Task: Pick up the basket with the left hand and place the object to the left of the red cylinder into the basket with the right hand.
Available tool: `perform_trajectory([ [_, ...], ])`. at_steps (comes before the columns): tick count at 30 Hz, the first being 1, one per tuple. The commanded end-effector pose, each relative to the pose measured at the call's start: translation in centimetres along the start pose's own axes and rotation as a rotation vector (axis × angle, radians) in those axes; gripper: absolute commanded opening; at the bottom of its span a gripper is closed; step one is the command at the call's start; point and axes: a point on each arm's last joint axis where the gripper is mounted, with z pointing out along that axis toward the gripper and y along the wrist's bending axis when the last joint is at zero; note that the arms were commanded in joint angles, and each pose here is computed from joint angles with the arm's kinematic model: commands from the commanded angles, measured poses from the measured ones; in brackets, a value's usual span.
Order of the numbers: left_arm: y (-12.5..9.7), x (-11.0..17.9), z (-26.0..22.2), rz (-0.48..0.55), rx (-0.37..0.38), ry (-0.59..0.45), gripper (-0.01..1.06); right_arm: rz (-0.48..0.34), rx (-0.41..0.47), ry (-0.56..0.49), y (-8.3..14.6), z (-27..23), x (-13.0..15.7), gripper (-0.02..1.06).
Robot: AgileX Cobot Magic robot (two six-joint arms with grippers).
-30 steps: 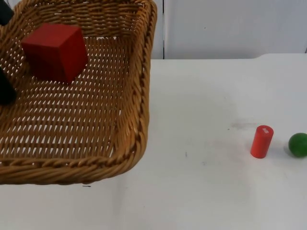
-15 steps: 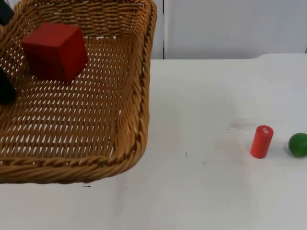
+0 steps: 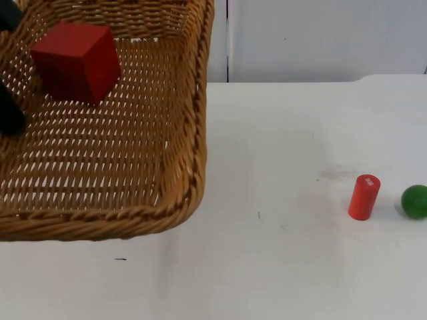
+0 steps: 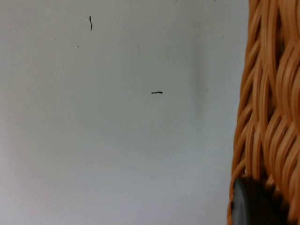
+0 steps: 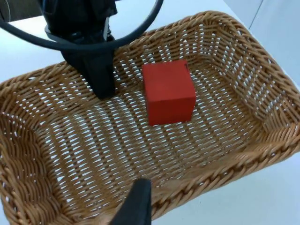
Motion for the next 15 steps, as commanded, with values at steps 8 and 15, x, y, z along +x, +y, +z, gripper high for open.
perform_trajectory([
  [8,1.1,-1.7,2.8,-0.002,0.005,0.009,0.00,-0.008,0.009,-0.017,0.0,-0.4,-0.1,0.87],
  [15,2.2,-2.7,5.1,0.027,-0.007,0.029,0.00,-0.008,0.005,-0.009,0.0,-0.4,-0.1,0.87],
])
